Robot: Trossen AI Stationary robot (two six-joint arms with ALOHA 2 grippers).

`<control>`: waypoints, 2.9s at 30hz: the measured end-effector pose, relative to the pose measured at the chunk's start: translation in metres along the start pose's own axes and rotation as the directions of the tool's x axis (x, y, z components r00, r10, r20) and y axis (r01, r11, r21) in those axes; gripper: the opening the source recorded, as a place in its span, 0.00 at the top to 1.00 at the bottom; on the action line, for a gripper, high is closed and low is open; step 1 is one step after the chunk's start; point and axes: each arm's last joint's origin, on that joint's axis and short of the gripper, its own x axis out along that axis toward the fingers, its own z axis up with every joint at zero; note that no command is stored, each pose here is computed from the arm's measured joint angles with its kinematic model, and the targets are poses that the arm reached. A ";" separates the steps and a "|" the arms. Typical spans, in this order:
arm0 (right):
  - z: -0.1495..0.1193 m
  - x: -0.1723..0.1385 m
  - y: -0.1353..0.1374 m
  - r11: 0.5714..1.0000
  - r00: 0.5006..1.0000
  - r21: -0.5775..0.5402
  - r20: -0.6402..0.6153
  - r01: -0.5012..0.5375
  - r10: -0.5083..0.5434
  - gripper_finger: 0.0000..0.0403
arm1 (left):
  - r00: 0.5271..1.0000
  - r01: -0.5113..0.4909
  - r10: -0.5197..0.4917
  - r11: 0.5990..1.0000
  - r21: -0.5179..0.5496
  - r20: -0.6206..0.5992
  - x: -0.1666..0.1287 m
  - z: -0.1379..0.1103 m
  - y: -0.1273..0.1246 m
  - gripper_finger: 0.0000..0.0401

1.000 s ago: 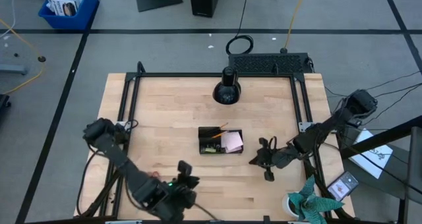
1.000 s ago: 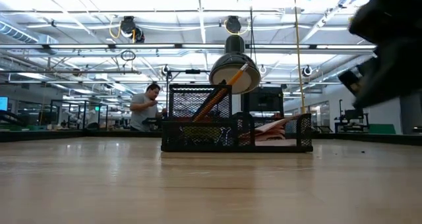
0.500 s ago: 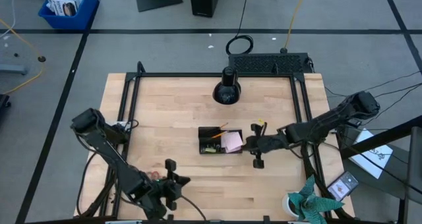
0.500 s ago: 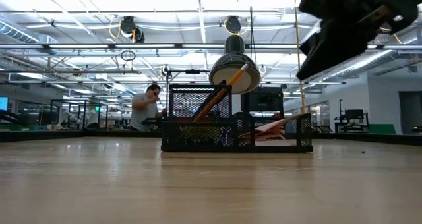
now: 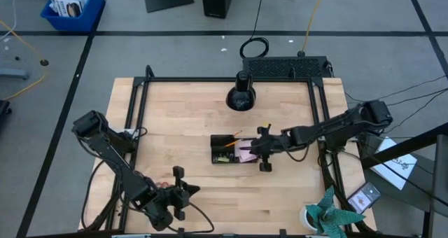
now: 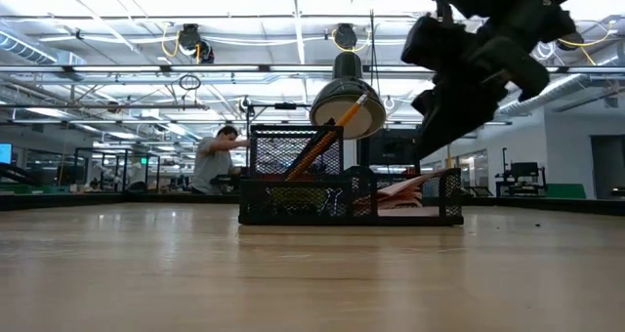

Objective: Pick and place office supplies into organizer
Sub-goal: Put the pink sticky note into the black desk organizer, then put the red scissor into the black desk organizer

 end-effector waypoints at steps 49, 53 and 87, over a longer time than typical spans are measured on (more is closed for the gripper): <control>0.039 -0.072 0.024 0.967 0.946 -0.236 0.283 -0.092 0.159 0.84 | 0.985 0.067 -0.138 0.855 -0.515 -0.101 -0.026 0.003 0.026 0.99; 0.024 -0.076 0.041 0.946 0.901 -0.291 0.360 -0.139 0.243 0.93 | 0.973 -0.008 -0.124 0.822 -0.569 -0.193 -0.035 -0.003 0.028 1.00; -0.063 -0.075 -0.013 0.954 0.758 -0.219 0.581 -0.205 0.297 1.00 | 0.678 -0.547 -0.206 0.500 -0.671 -0.706 -0.045 -0.054 -0.006 0.92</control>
